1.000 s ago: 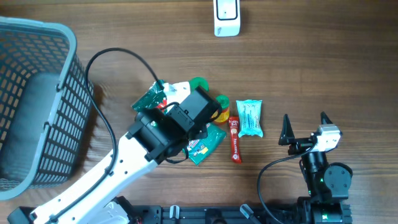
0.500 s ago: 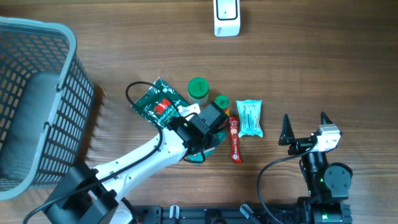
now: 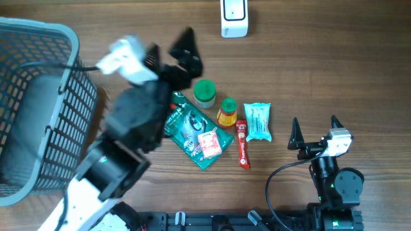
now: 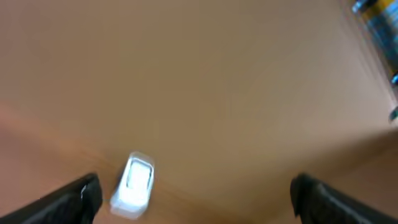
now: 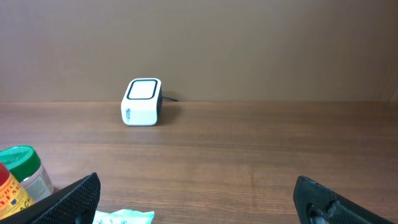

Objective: Scan the item barcode

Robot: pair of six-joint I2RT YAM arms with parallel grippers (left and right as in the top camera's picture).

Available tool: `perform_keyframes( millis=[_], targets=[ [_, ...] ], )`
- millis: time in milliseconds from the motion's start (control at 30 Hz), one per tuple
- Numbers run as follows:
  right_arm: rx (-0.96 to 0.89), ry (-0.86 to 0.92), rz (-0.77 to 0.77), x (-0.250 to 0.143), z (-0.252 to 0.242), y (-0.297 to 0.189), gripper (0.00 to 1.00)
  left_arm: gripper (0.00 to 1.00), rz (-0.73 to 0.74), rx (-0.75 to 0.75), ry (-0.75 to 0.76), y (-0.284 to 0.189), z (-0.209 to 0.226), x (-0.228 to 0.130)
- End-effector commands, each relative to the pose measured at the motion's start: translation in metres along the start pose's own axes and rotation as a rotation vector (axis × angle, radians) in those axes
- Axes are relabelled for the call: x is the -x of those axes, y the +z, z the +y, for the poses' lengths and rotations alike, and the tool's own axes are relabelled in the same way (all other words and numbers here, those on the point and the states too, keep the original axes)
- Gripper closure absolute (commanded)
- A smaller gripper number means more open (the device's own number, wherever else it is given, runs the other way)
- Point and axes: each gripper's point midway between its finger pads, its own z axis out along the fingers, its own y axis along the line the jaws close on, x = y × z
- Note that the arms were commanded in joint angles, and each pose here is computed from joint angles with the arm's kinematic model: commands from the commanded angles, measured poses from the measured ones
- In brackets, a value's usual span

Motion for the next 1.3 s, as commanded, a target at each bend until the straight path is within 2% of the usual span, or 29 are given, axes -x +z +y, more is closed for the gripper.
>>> perform_keyframes(
  millis=[0,100,267,467,567,733,833,933,1067,1267],
  targets=[
    [0.009,-0.010,-0.007,0.001,0.001,0.000,0.00,0.00,-0.175,0.015,0.260,-0.014,0.002,0.057],
    [0.009,-0.010,-0.007,0.001,0.001,0.000,0.00,0.00,-0.288,0.085,0.343,-0.024,0.013,0.091],
    [0.009,-0.010,-0.007,0.001,0.001,0.000,0.00,0.00,-0.305,0.303,0.582,-0.030,0.044,0.104],
    [0.009,-0.010,-0.007,0.001,0.001,0.000,0.01,0.00,-0.309,0.326,0.653,-0.035,0.045,0.109],
    [0.009,-0.010,-0.007,0.001,0.001,0.000,0.00,0.00,-0.342,0.305,0.635,-0.049,0.040,0.120],
    [0.009,-0.010,-0.007,0.001,0.001,0.000,0.00,0.00,-0.455,0.231,0.544,-0.108,0.030,0.159],
    [0.009,-0.010,-0.007,0.001,0.001,0.000,0.00,0.00,-0.486,0.162,0.526,-0.137,0.024,0.170],
    [0.009,-0.010,-0.007,0.001,0.001,0.000,0.00,0.00,-0.551,0.177,0.481,-0.161,0.030,0.186],
    [0.009,-0.010,-0.007,0.001,0.001,0.000,0.00,0.00,-0.592,0.156,0.382,-0.177,0.038,0.194],
    [0.009,-0.009,-0.007,0.001,0.002,0.000,0.00,0.00,-0.621,0.200,0.384,-0.181,0.046,0.200]
  ],
)
